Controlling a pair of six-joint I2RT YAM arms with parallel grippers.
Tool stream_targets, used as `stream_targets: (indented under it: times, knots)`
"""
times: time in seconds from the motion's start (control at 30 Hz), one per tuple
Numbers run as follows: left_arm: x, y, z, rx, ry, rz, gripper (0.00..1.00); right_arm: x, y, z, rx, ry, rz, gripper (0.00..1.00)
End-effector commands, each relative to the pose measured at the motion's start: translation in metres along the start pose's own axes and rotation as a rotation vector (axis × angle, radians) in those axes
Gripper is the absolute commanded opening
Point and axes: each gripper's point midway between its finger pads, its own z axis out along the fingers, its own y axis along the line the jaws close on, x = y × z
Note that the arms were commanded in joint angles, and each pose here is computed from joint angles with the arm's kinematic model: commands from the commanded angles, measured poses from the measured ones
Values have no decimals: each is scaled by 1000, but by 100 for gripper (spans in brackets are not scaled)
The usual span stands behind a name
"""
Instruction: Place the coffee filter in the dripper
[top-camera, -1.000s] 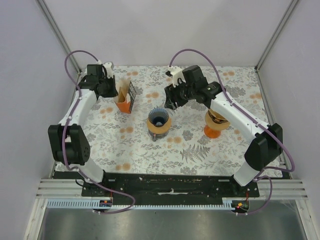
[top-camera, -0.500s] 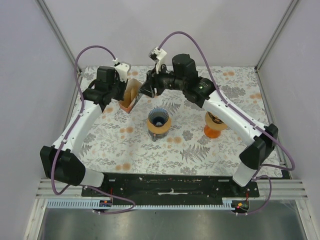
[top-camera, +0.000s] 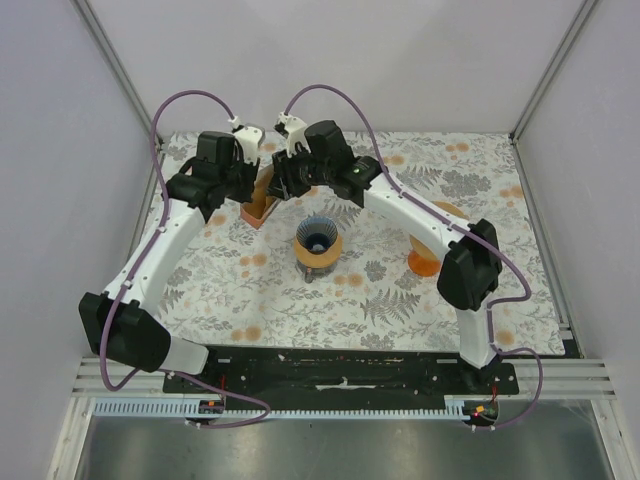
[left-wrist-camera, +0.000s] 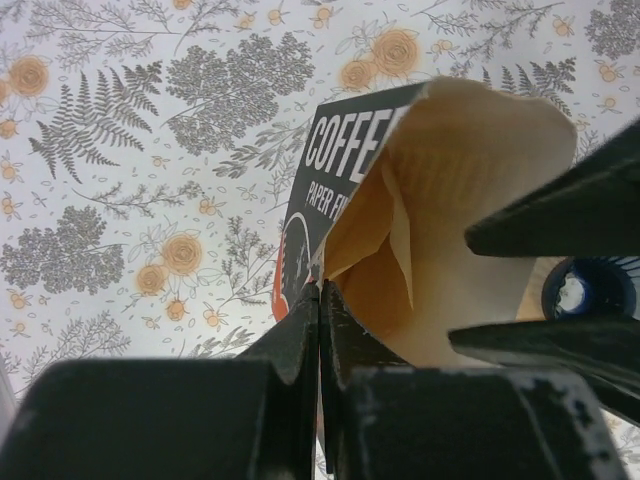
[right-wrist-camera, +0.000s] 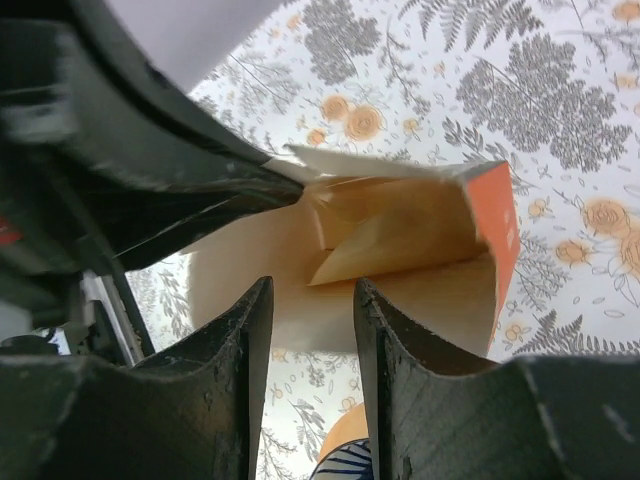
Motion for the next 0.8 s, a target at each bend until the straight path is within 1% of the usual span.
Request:
stream_targets:
  times: [0.0, 0.07, 0.2, 0.4, 0.5, 0.67, 0.73, 0.77]
  knots:
    - [-26, -15, -16, 49, -74, -18, 2, -11, -12, 7, 70, -20, -6, 45]
    - [-24, -20, -15, 58, -69, -5, 2, -4, -25, 13, 120, 5, -10, 47]
    - [-26, -25, -16, 80, -73, -8, 2, 9, -40, 18, 180, 41, -8, 55]
    - [-36, -31, -21, 114, -90, -27, 2, 18, -48, 25, 201, 56, 0, 55]
    - [-41, -32, -23, 122, -98, -30, 2, 18, -48, 29, 192, 58, 0, 44]
    - [-41, -38, -25, 150, -93, -43, 2, 15, -45, 31, 175, 52, 0, 15]
    - [-38, -35, -23, 135, -87, -38, 2, 11, -41, 27, 168, 43, -4, 4]
    - [-34, -32, -20, 119, -75, -33, 2, 6, -39, 23, 163, 36, -9, 1]
